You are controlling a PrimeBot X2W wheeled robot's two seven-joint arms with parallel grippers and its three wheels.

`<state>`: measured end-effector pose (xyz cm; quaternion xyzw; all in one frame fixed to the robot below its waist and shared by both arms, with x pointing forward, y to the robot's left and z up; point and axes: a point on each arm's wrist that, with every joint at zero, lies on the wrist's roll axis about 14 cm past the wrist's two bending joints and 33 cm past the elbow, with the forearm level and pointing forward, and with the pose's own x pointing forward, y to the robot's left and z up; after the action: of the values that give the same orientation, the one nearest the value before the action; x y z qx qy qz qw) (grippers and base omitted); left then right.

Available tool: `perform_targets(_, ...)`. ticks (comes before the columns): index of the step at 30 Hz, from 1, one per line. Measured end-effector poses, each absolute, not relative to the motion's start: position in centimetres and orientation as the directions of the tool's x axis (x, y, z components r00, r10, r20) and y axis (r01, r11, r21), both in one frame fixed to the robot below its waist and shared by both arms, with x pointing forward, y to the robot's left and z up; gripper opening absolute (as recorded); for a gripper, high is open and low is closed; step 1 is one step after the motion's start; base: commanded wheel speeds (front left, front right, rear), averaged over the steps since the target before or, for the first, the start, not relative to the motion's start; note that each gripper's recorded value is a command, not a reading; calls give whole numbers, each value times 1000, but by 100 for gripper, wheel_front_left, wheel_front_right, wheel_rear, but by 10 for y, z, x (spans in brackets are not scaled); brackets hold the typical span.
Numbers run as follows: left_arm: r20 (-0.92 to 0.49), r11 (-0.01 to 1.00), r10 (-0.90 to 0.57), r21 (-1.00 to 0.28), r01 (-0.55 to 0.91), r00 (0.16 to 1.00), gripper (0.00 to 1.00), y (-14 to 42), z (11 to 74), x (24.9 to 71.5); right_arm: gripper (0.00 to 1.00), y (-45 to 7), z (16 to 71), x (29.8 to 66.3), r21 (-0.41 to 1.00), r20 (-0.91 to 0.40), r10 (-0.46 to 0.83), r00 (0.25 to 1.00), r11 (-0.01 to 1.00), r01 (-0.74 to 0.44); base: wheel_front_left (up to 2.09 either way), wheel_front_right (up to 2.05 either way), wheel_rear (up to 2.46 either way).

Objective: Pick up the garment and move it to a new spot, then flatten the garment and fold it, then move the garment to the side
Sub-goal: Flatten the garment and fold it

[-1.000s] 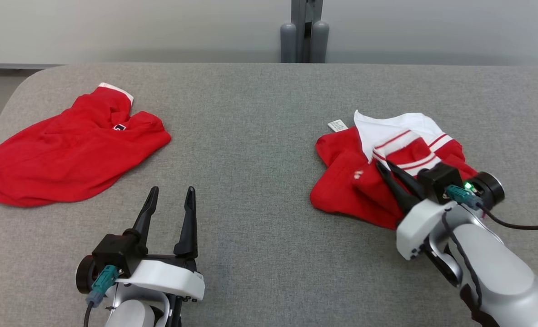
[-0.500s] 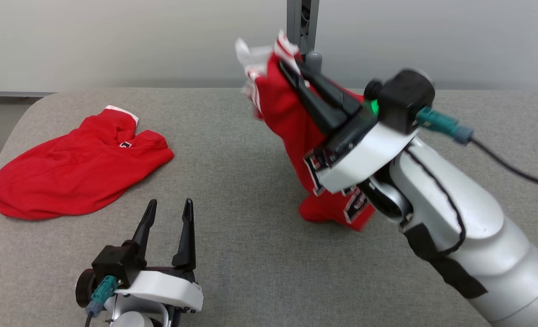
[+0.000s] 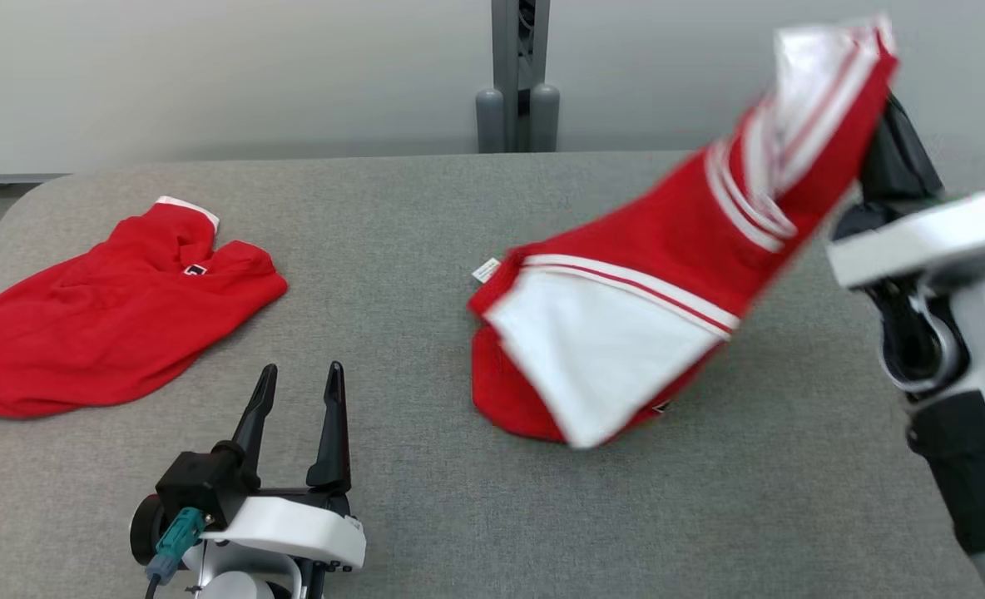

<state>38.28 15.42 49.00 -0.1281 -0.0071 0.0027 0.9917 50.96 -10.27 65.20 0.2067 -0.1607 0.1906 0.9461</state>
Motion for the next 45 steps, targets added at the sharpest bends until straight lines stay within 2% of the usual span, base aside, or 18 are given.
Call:
perform_targets(3,-1,968,-8,-253,7,1000,100,150,484,387,0,-153,593,515,376,233,180,956,890,-259,0,0,0)
perform_targets(5,-2,969,-23,-246,22,1000,100,146,483,393,0,-182,562,512,389,152,112,982,907,-163,0,0,0)
perform_targets(12,-23,971,-79,-226,71,997,100,131,473,407,0,-257,491,488,419,-36,-102,994,902,108,0,0,0)
perform_targets(13,-27,971,-88,-225,79,996,100,129,471,409,4,-265,481,482,419,-67,-126,990,897,143,0,0,0)
perform_targets(14,-28,970,-97,-224,89,995,100,126,470,411,50,-271,471,477,409,-98,-144,985,896,172,0,0,0)
perform_targets(15,-26,971,-104,-221,96,994,100,124,471,413,100,-275,463,472,404,-123,-159,980,893,196,0,0,0)
perform_targets(19,-29,968,-134,-219,125,991,100,115,468,418,100,-284,440,457,380,-197,-186,963,891,249,0,0,0)
perform_targets(21,-26,965,-148,-221,138,989,100,110,469,419,100,-285,442,453,314,-199,-168,966,922,225,0,0,0)
perform_targets(25,-10,961,-171,-221,164,985,100,102,475,420,100,-305,465,450,260,-141,-204,969,937,235,0,0,0)
perform_targets(30,31,955,-191,-225,193,981,100,93,490,417,100,-307,513,446,167,-1,-183,983,969,181,0,0,0)
perform_targets(38,90,949,-194,-237,210,977,100,86,513,412,100,-242,588,428,-3,252,13,968,1000,-13,0,0,0)
perform_targets(45,99,949,-179,-244,198,979,100,90,516,409,100,-190,589,403,-29,294,119,948,993,-115,0,0,0)
